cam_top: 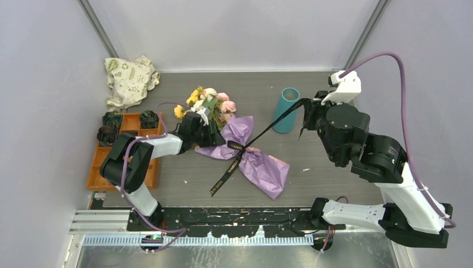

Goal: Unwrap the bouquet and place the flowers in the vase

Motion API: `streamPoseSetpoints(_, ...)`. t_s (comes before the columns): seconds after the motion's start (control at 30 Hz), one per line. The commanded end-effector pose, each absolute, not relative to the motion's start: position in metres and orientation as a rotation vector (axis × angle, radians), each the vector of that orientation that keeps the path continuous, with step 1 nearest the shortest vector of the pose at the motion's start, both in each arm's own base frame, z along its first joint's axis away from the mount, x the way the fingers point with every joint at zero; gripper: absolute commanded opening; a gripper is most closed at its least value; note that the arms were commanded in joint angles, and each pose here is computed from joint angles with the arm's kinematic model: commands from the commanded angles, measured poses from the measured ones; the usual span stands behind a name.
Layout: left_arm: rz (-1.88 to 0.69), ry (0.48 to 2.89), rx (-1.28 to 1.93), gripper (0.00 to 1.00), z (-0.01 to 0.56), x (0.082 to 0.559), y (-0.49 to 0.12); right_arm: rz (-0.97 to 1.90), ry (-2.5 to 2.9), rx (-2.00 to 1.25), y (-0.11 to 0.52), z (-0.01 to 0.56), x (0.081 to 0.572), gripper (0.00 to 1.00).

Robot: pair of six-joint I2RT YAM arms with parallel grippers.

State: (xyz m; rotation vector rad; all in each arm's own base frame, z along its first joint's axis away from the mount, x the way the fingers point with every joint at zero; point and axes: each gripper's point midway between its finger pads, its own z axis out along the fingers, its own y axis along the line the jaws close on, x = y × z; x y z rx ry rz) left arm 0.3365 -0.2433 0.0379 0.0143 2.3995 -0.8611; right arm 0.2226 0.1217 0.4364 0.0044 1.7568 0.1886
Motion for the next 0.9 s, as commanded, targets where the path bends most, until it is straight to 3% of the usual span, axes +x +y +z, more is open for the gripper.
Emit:
streamPoseSetpoints(0.0, -0.680, 2.474, 0.052, 0.59, 0.039, 0.308, -0.219, 0.053, 1.743, 0.065, 0.106, 0.431, 0.230, 0.07)
streamPoseSetpoints(0.2, -0.550, 2.312, 0.303, 0.63, 0.123, 0.290, -0.217, 0.038, 1.701, 0.141, 0.091, 0.437, 0.229, 0.07)
streamPoseSetpoints(0.33, -0.640, 2.253, 0.404, 0.66, 0.152, 0.263, -0.222, 0.038, 1.701, 0.132, 0.095, 0.437, 0.231, 0.07)
streamPoseSetpoints(0.53, -0.848, 2.198, 0.510, 0.81, 0.148, 0.219, -0.233, 0.015, 1.717, 0.109, 0.103, 0.427, 0.235, 0.08)
streamPoseSetpoints(0.87, -0.891, 2.259, 0.663, 0.82, 0.111, 0.193, -0.262, 0.029, 1.725, 0.086, 0.112, 0.420, 0.239, 0.10)
